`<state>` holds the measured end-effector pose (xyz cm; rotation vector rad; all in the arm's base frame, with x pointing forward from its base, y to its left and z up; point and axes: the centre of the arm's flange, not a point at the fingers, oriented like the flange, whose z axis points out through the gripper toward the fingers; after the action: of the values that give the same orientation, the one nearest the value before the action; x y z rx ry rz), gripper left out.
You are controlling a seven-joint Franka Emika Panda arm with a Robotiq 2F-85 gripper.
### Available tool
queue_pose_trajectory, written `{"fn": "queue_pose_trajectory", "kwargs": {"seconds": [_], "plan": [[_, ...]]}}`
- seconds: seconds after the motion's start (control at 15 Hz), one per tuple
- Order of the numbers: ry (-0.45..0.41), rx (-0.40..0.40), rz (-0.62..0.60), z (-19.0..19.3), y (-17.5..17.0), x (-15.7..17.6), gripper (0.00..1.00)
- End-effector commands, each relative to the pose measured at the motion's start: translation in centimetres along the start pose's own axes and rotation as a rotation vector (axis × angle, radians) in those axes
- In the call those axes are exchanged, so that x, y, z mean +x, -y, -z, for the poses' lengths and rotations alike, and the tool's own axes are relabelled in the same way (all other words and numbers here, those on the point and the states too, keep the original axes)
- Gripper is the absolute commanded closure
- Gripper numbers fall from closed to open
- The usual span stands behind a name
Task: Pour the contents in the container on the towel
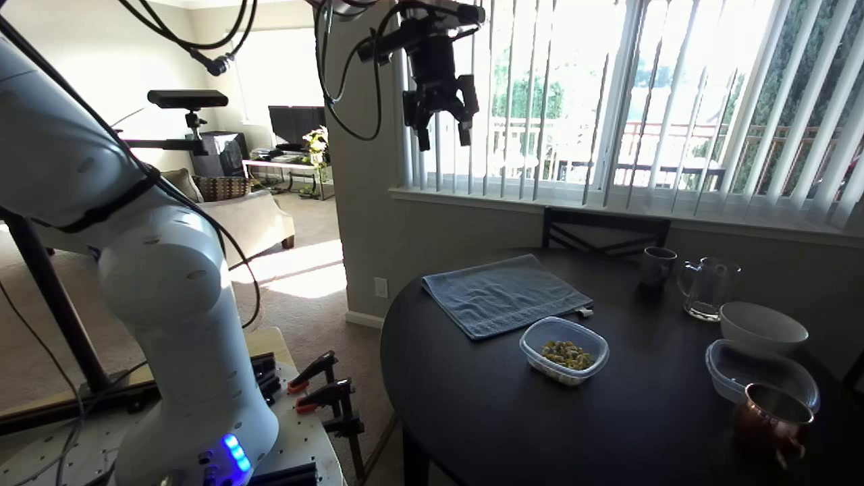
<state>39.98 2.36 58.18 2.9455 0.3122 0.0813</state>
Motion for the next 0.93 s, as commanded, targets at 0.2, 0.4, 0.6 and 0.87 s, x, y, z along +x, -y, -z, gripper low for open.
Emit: {"fn": "queue_pose_trajectory", "kwargs": {"seconds": [0.2,0.4,0.6,0.87], "plan": [[-0.017,0.017,0.040,-1.4,-0.2,2.4,0.00],[-0.053,0.051,0.066,-4.8,-0.7,8.2,0.00],[0.026,0.082,0.018,-10.0,-1.5,12.8,0.00],[0.166,0.075,-0.059,-18.5,-3.9,18.5,0.00]]}}
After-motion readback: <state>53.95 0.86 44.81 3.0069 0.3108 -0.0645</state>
